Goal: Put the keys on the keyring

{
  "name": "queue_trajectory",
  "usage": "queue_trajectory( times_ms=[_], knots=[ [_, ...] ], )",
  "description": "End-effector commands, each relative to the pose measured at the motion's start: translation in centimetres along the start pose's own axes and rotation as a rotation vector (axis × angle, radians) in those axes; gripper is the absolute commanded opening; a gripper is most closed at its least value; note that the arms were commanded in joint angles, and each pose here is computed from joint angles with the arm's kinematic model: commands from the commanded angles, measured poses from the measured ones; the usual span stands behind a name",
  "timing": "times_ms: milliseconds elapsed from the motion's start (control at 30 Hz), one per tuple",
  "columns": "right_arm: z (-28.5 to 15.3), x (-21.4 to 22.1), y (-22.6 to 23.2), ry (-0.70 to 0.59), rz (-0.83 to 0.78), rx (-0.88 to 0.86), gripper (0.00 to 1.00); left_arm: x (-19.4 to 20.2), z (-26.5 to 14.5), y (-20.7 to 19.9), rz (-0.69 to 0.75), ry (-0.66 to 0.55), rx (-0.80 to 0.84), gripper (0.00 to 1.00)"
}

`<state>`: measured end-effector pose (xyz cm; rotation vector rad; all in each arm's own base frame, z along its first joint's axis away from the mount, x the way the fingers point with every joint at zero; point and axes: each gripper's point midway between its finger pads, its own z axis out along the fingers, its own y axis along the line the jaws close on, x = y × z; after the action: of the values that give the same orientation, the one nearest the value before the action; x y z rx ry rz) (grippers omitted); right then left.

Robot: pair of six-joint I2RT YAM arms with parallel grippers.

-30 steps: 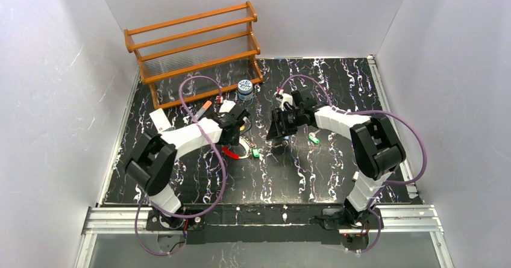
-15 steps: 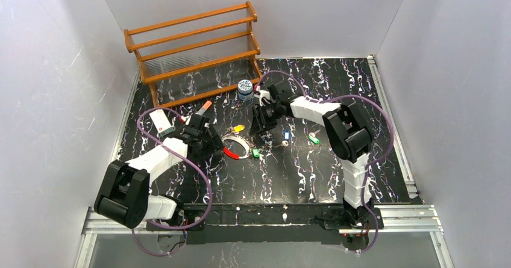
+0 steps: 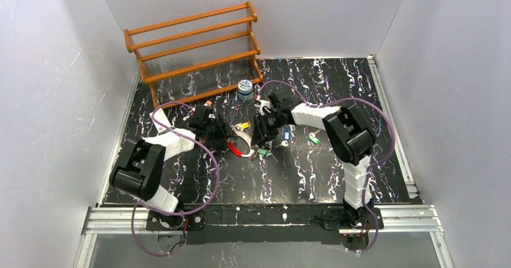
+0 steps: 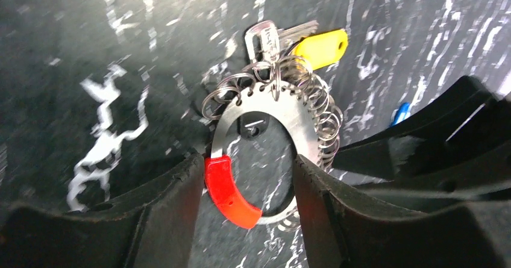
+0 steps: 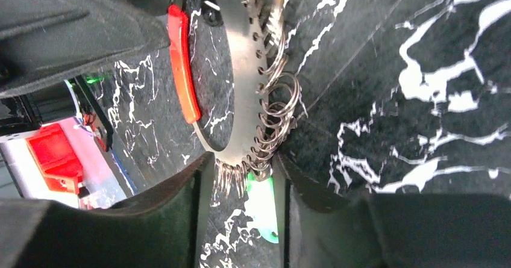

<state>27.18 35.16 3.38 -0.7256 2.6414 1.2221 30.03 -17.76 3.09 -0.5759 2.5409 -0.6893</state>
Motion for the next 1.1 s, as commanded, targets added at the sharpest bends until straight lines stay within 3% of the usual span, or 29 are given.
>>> queue_trajectory(
  times_ms=[0, 467, 667, 1067],
  knots=[
    [-1.3, 0.4, 0.3, -0.021, -0.012, 0.044, 0.54, 1.0, 1.5, -0.4, -0.003, 0.071, 0.035, 0.54],
    [-4.2, 1.6, 2.9, -0.052, -0.024, 0.071, 0.56, 1.4, -1.4, 2.6, 0.019, -0.002, -0.065, 0.56],
    [-3.0, 2.2, 1.3, -0.039, 0.034, 0.115, 0.52, 3.5, -1.9, 3.1, -0.008, 0.043, -0.049, 0.54],
    [0.2, -2.1, -1.4, -0.034, 0.017, 0.187, 0.50, 6.6, 0.3, 1.4, -0.054, 0.096, 0.024, 0.41]
  ],
)
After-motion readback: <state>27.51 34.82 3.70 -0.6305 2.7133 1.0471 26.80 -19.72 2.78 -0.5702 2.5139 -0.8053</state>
